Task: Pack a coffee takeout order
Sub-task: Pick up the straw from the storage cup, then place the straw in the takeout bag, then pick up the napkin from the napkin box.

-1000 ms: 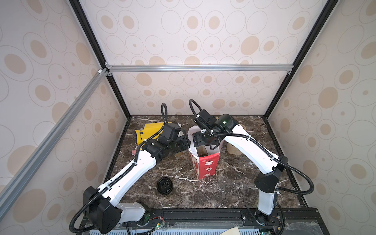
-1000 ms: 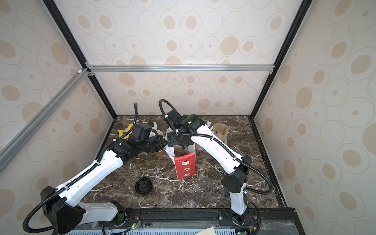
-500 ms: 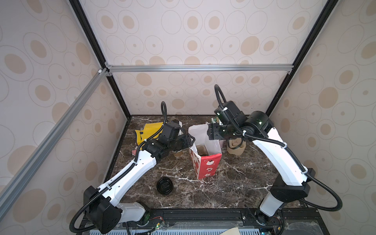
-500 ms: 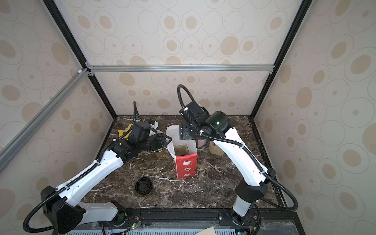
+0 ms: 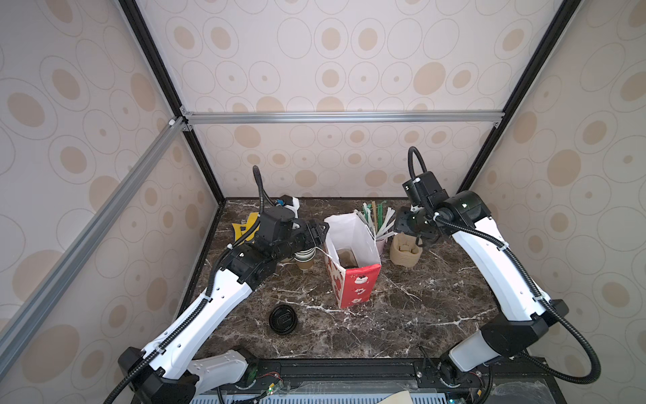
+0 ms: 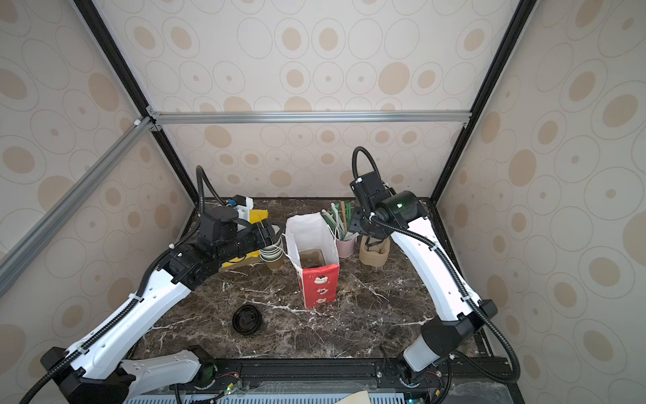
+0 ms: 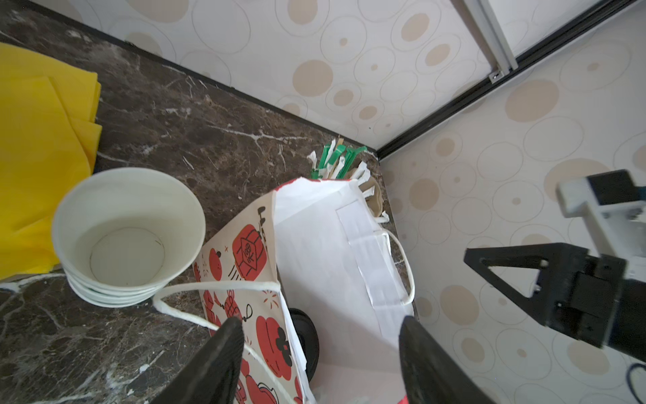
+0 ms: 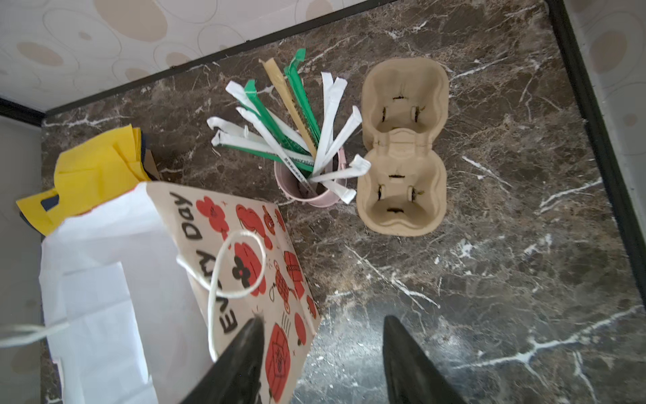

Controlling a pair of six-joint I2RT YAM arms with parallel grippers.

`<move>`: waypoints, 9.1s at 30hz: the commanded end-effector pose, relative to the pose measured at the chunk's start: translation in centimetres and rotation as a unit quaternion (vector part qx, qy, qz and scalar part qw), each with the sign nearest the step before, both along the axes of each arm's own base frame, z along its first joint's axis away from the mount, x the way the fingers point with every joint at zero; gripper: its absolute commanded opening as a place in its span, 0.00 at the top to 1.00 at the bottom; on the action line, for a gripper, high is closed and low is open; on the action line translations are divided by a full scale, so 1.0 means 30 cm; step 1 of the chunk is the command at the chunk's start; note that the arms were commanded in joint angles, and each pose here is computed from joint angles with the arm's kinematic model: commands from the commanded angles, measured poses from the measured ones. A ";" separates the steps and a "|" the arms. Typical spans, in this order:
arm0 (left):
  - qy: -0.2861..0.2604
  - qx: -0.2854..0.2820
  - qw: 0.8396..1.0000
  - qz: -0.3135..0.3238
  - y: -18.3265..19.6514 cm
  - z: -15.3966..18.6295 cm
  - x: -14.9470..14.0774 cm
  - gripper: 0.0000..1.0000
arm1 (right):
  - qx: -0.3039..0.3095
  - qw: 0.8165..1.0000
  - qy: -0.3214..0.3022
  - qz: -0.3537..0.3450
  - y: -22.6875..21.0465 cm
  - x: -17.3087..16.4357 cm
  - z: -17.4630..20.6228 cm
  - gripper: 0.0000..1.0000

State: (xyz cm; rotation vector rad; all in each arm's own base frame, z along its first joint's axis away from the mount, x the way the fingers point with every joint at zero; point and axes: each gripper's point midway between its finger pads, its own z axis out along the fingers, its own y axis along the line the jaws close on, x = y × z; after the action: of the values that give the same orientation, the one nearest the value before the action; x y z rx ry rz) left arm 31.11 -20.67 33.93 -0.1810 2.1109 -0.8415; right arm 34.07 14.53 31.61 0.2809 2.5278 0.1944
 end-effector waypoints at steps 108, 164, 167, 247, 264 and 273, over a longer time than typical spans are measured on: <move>-0.186 0.076 0.979 0.017 0.003 0.294 0.149 0.35 | 0.268 0.951 -0.153 -0.021 0.060 0.493 0.062 0.98; -0.026 -0.041 0.988 0.149 0.147 0.012 0.059 0.37 | 0.392 0.885 -0.182 0.174 0.598 0.048 0.197 1.00; -0.031 -0.038 0.988 0.148 0.150 0.021 0.055 0.36 | 0.381 0.894 -0.171 0.162 0.624 0.059 0.133 1.00; 0.184 0.207 0.955 0.105 0.399 -0.274 0.280 0.46 | 0.109 0.983 -0.116 0.090 0.215 -0.121 0.073 0.57; 0.239 0.177 0.915 0.274 0.711 -0.410 0.085 0.46 | 0.108 0.984 -0.121 0.076 0.191 -0.126 0.058 0.57; 0.257 0.168 0.895 0.323 0.844 -0.504 0.058 0.50 | 0.106 0.983 -0.126 0.079 0.193 -0.116 0.072 0.57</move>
State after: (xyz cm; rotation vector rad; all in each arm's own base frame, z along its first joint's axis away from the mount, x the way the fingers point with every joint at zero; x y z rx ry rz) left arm 32.42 3.91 18.34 -0.9247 2.4458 -0.0204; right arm 30.15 20.54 33.27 0.1151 2.2977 0.5376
